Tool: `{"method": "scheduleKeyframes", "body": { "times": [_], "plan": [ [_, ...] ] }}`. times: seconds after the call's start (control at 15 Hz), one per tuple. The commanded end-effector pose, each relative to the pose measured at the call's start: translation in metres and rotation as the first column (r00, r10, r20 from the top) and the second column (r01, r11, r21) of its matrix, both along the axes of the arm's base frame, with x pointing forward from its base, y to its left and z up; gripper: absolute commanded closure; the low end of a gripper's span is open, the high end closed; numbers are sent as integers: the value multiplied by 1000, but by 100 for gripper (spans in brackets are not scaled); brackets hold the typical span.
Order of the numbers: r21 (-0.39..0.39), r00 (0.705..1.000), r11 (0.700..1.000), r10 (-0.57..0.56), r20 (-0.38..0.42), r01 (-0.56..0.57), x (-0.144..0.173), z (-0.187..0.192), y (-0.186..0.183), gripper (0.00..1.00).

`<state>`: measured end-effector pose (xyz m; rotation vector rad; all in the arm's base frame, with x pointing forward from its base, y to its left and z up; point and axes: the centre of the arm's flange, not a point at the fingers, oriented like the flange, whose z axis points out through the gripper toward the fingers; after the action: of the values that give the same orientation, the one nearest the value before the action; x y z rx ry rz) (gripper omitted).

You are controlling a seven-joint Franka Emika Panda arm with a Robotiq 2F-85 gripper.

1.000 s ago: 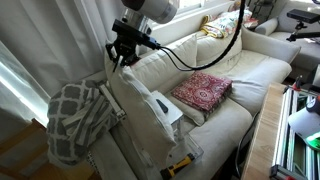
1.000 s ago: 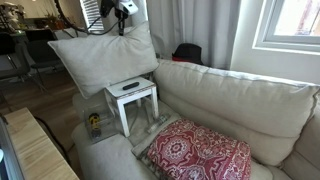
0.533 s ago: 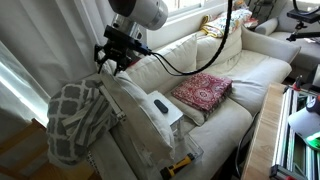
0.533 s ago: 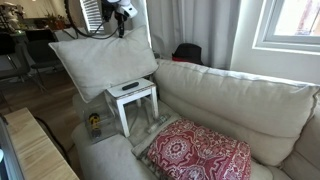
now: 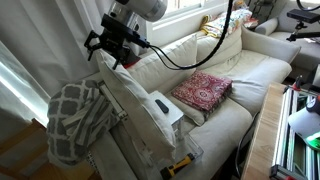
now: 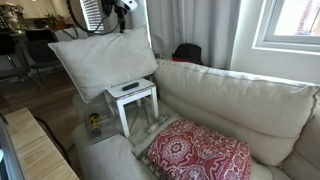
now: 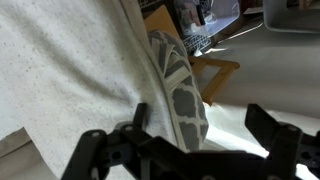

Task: Flip the pillow on the chair anticlockwise one, pick up the remote controller on the chair seat and move it onto the red material on the sofa seat

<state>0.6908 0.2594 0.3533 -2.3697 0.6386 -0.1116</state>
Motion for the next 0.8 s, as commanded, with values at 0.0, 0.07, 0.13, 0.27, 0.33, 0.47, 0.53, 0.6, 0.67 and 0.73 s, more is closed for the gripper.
{"method": "scheduleKeyframes", "body": {
  "times": [0.0,0.07,0.13,0.27,0.33,0.47,0.53,0.6,0.67,0.73],
  "plan": [
    [-33,999,999,12,39,-11,-30,19,-28,0],
    [-47,999,999,13,51,-10,-33,23,-34,0],
    [-69,997,997,37,66,-33,-39,25,-41,0],
    [-125,995,991,63,81,-52,-50,27,-56,0],
    [-165,994,985,73,81,-59,-55,25,-67,0],
    [-226,993,969,111,50,-97,-65,14,-84,0],
    [-266,993,958,117,19,-107,-68,5,-92,0],
    [-299,991,945,132,-19,-132,-70,-6,-98,0],
    [-326,988,933,145,-47,-152,-73,-16,-103,0],
    [-350,988,924,144,-47,-151,-73,-27,-106,0]
  ]
}}
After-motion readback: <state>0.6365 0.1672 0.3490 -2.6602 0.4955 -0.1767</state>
